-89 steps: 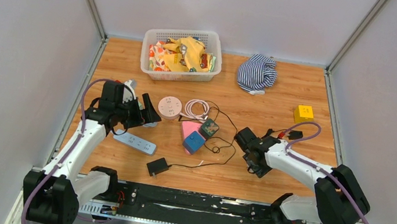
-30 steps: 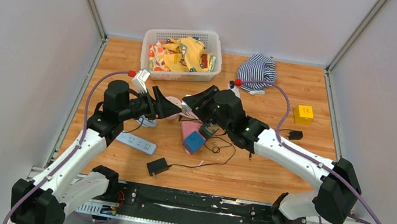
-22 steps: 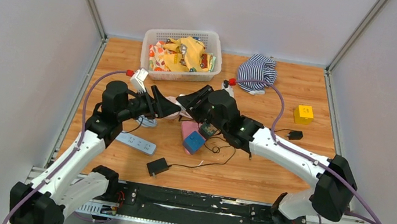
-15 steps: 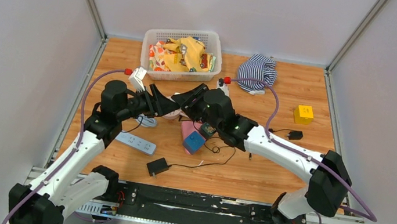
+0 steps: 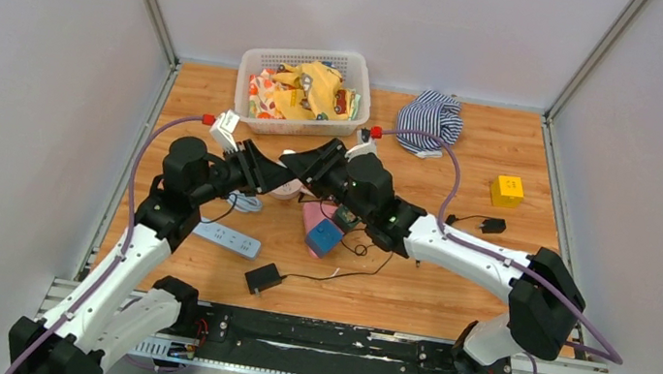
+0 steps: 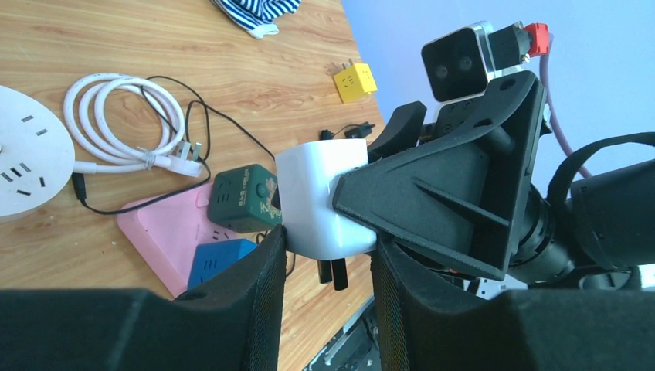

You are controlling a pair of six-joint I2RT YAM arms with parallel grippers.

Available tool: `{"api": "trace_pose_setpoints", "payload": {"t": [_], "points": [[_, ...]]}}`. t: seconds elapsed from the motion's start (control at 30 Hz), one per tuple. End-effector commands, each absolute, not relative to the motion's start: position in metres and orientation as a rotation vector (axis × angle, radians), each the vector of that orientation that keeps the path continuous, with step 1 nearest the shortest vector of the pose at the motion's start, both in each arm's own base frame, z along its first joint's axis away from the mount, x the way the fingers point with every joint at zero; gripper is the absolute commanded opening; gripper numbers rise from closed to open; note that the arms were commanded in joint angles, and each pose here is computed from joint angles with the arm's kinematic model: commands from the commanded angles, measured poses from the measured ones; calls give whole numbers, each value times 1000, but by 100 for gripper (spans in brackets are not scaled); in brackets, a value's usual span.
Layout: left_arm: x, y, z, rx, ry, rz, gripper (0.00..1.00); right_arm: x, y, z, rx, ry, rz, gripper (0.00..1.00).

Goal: Insert the plug
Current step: Pick up the plug from the center of the board.

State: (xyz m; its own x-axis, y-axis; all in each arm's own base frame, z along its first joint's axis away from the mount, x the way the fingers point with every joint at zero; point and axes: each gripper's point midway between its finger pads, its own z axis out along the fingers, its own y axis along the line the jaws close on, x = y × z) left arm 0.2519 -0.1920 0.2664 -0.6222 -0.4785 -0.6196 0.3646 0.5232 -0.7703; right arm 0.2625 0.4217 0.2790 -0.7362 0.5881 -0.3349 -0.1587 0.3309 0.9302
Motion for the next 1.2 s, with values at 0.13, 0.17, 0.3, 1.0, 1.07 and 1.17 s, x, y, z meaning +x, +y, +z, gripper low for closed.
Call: {"api": "trace_pose_setpoints", "payload": {"t": [0.13,0.17,0.3,1.0,1.07,1.17], "points": [[249,-194,300,-93,1774,-1278,0,207,444,271,-128,1868,1655,17],[247,-195,300,-83,1779,-1288,0,206,443,268,-147,1872,1652,19],[245,-198,297,-66,1798,-1308,0,206,436,259,-176,1872,1644,25],[222,-207,278,19,1858,-1394,67,213,376,257,-681,1595,1234,5],[219,-208,282,41,1853,-1410,67,208,368,253,-774,1553,1163,5],[214,-212,285,109,1849,-1424,67,202,358,249,-884,1496,1082,5]]}}
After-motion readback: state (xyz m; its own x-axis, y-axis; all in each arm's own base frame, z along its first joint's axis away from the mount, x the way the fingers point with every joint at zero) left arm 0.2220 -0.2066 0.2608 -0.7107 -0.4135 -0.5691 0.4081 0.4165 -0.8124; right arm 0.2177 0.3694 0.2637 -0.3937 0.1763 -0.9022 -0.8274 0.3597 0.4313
